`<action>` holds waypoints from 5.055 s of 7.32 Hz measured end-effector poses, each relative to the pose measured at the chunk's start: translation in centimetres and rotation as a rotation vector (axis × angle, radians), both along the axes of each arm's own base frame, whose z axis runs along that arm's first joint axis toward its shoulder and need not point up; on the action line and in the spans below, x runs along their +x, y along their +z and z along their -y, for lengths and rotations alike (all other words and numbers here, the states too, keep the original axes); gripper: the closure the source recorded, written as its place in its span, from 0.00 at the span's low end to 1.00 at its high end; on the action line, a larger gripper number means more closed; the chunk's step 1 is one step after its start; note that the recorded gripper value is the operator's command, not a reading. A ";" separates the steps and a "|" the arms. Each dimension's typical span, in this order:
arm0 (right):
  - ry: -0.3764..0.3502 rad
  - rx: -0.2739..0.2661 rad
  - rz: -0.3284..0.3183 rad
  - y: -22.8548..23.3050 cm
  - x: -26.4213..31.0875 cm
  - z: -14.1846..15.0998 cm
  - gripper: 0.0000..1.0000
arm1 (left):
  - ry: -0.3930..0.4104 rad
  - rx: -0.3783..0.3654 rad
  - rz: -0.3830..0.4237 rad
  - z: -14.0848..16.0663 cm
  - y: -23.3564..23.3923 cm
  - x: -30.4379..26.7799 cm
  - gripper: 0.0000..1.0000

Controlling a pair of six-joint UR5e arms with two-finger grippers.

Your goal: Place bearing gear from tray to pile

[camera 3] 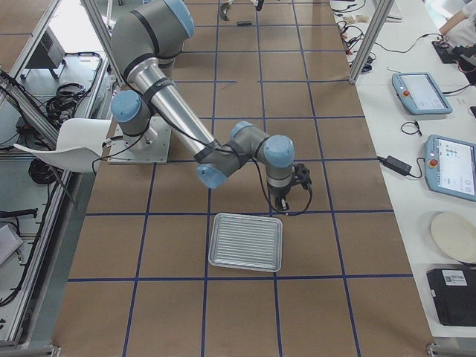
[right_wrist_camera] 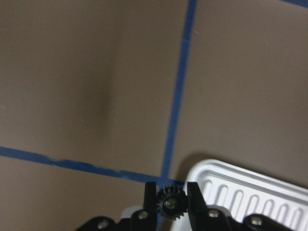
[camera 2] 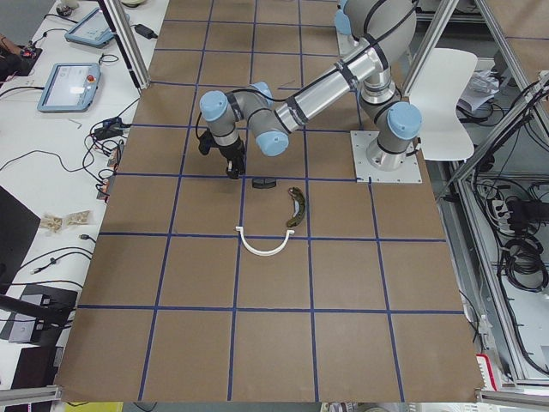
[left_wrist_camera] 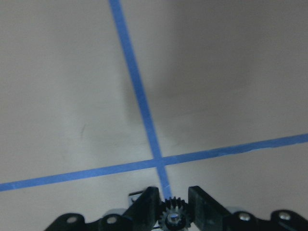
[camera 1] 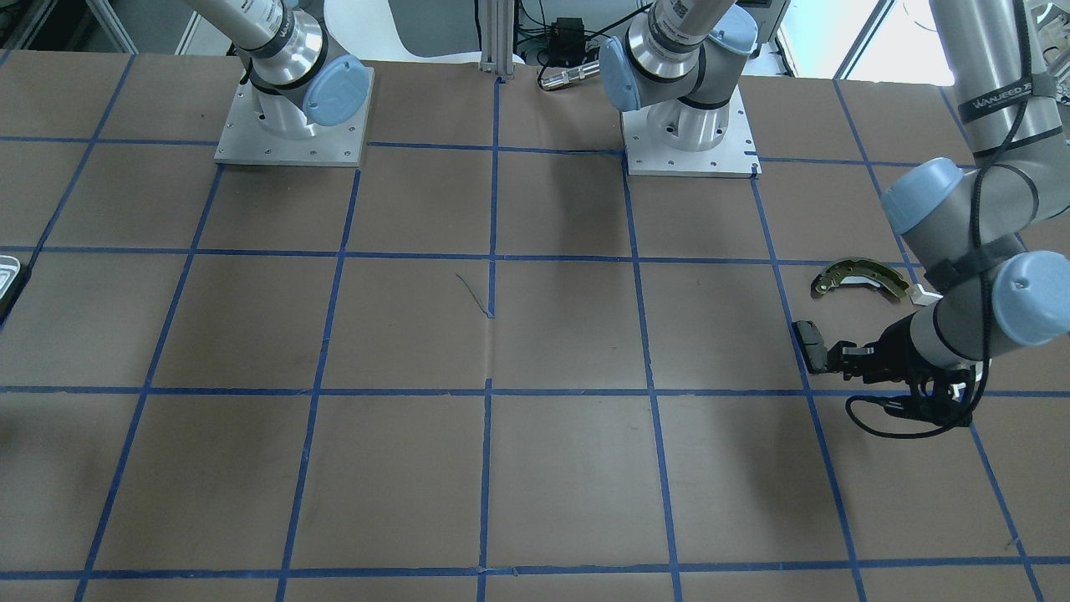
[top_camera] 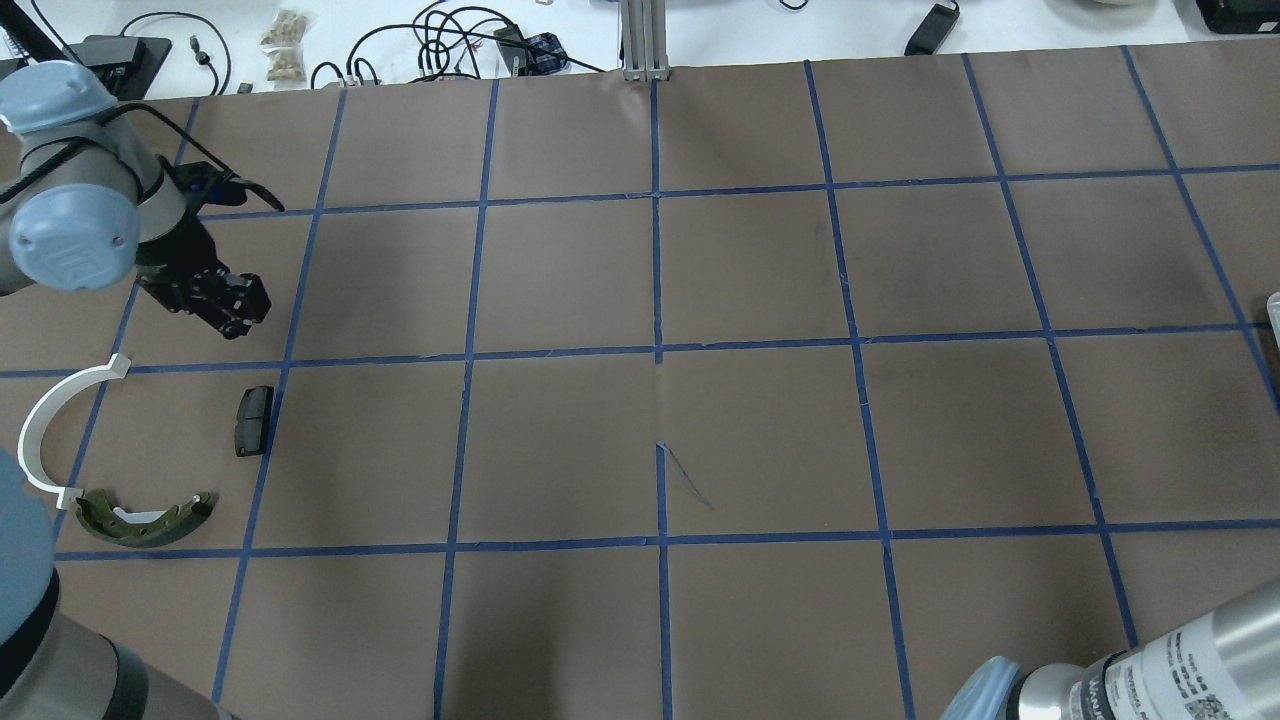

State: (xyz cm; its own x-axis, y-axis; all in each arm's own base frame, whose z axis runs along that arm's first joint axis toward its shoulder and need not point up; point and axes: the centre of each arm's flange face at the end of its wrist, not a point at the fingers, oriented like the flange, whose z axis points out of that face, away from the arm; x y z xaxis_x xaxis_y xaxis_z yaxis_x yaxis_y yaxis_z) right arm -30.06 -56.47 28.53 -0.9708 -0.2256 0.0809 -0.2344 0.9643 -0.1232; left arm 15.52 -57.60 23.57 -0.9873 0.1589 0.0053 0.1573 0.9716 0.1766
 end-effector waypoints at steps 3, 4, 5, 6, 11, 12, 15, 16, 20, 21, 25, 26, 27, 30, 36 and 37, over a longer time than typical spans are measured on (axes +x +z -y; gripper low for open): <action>-0.043 0.036 0.064 0.3 20.7 0.5 1.00 | 0.011 0.015 -0.024 -3.8 -3.6 4.3 1.00; -0.071 0.035 0.069 1.1 27.6 -0.8 1.00 | 0.021 0.010 -0.022 -4.8 -4.8 4.6 1.00; -0.105 0.034 0.070 1.7 33.5 -2.3 1.00 | 0.033 0.005 -0.019 -5.8 -5.8 4.9 1.00; -0.142 0.039 0.072 1.5 39.4 -4.1 1.00 | 0.030 0.001 -0.018 -6.6 -6.3 5.0 1.00; -0.204 0.017 0.164 -4.9 64.9 -10.5 0.98 | 0.005 0.008 -0.024 -7.7 -6.4 4.8 0.15; -0.209 0.008 0.180 -7.0 67.4 -10.7 0.17 | 0.005 0.008 -0.024 -7.7 -6.4 4.7 0.11; -0.226 0.002 0.190 -8.8 69.2 -10.4 0.00 | -0.011 -0.023 -0.003 -6.5 -3.8 4.2 0.01; -0.239 0.009 0.179 -7.9 68.1 -9.3 0.00 | -0.029 -0.034 0.005 -5.5 -1.6 3.4 0.00; -0.217 0.075 0.105 5.8 55.4 -3.6 0.00 | -0.116 -0.045 -0.008 -2.1 7.2 -10.6 0.00; -0.232 0.077 0.101 10.5 53.3 -3.9 0.00 | -0.122 -0.054 -0.018 -2.0 7.6 -16.3 0.00; -0.157 0.065 0.045 20.8 50.1 -8.4 0.00 | -0.086 -0.082 -0.029 -5.1 5.7 -35.9 0.00; -0.146 0.052 0.037 21.6 49.1 -8.6 0.00 | -0.080 -0.104 -0.032 -6.2 4.3 -38.6 0.00; -0.158 0.052 0.037 21.8 47.8 -8.3 0.00 | -0.082 -0.125 -0.040 -7.2 2.4 -40.2 0.01; -0.161 0.067 0.031 19.9 45.5 -5.4 0.00 | -0.125 -0.147 -0.094 -9.3 -1.3 -44.1 0.02; -0.201 0.074 0.034 19.1 43.7 -4.6 0.00 | -0.145 -0.166 -0.112 -8.9 -5.6 -46.3 0.20; -0.201 0.076 0.034 19.1 43.6 -4.6 0.00 | -0.146 -0.160 -0.111 -9.0 -6.0 -46.5 0.34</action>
